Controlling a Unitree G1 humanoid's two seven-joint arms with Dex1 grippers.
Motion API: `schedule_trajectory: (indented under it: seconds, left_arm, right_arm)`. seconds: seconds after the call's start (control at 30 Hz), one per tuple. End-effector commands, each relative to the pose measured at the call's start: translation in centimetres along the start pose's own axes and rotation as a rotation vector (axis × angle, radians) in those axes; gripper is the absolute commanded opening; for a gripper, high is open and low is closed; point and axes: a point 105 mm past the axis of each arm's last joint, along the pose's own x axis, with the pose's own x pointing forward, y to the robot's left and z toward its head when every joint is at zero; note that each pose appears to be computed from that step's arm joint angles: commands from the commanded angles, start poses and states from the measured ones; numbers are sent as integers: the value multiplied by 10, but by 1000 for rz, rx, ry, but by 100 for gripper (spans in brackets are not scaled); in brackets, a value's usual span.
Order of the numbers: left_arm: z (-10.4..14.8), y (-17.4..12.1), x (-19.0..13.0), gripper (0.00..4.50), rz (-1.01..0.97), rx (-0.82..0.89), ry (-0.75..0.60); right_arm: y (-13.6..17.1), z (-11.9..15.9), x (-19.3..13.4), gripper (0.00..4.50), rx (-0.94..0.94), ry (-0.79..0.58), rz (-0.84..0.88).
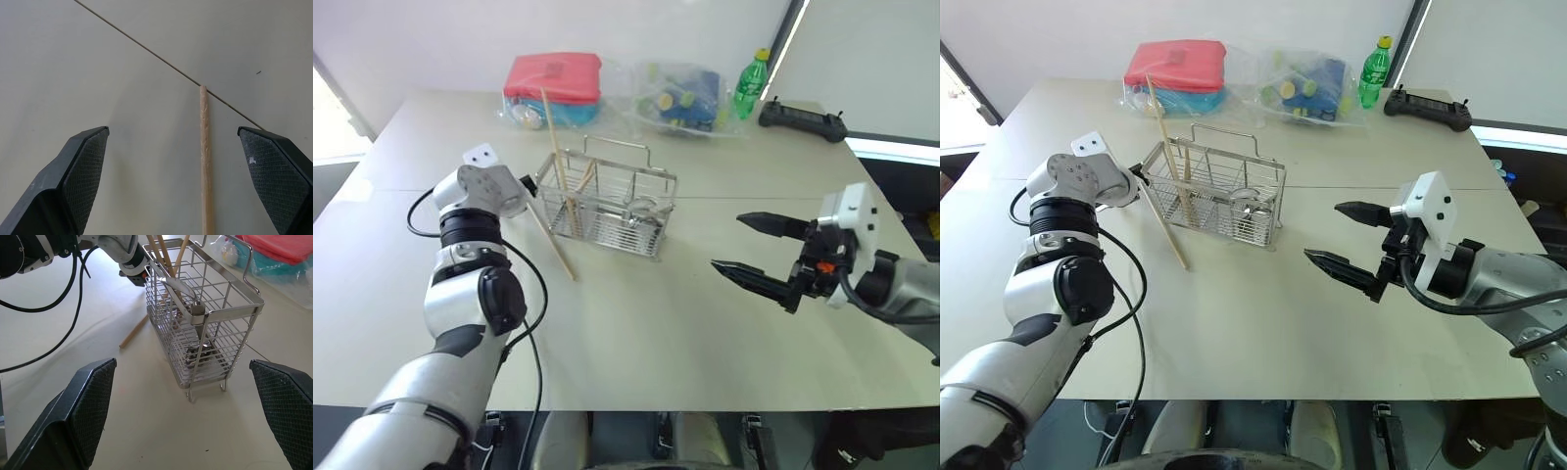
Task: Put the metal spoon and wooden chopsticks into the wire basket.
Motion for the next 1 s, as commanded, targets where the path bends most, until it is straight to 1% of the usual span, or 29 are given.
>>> schedule_trajectory:
  seconds: [0.03,0.23,0.47,0.5,0.57,0.63,0.77,0.8,1.0]
  left_arm:
    - [9,-10,-4,445,-42,-12,-12]
    - [13,-12,-1,445,-50,-18,-24]
    - [5,-10,8,445,-42,29,-18]
    - [4,-10,8,421,-45,32,-16]
    - [4,-11,9,358,-53,34,-15]
    - [4,-12,9,261,-62,34,-13]
    - [4,-11,9,46,-62,30,-10]
    - [4,-11,9,7,-61,28,-9]
    - [5,-3,10,7,-42,11,3]
  right_arm:
    - [3,11,-3,450,-38,-44,-8]
    - [3,12,-3,450,-37,-52,-21]
    - [3,13,-3,450,-35,-61,-26]
    - [3,13,-3,450,-35,-63,-27]
    - [3,14,-3,450,-35,-65,-27]
    - [2,15,-3,450,-33,-70,-30]
    - [1,15,-3,450,-29,-75,-34]
    - [1,16,-3,450,-29,-76,-34]
    - [0,16,-3,450,-27,-78,-38]
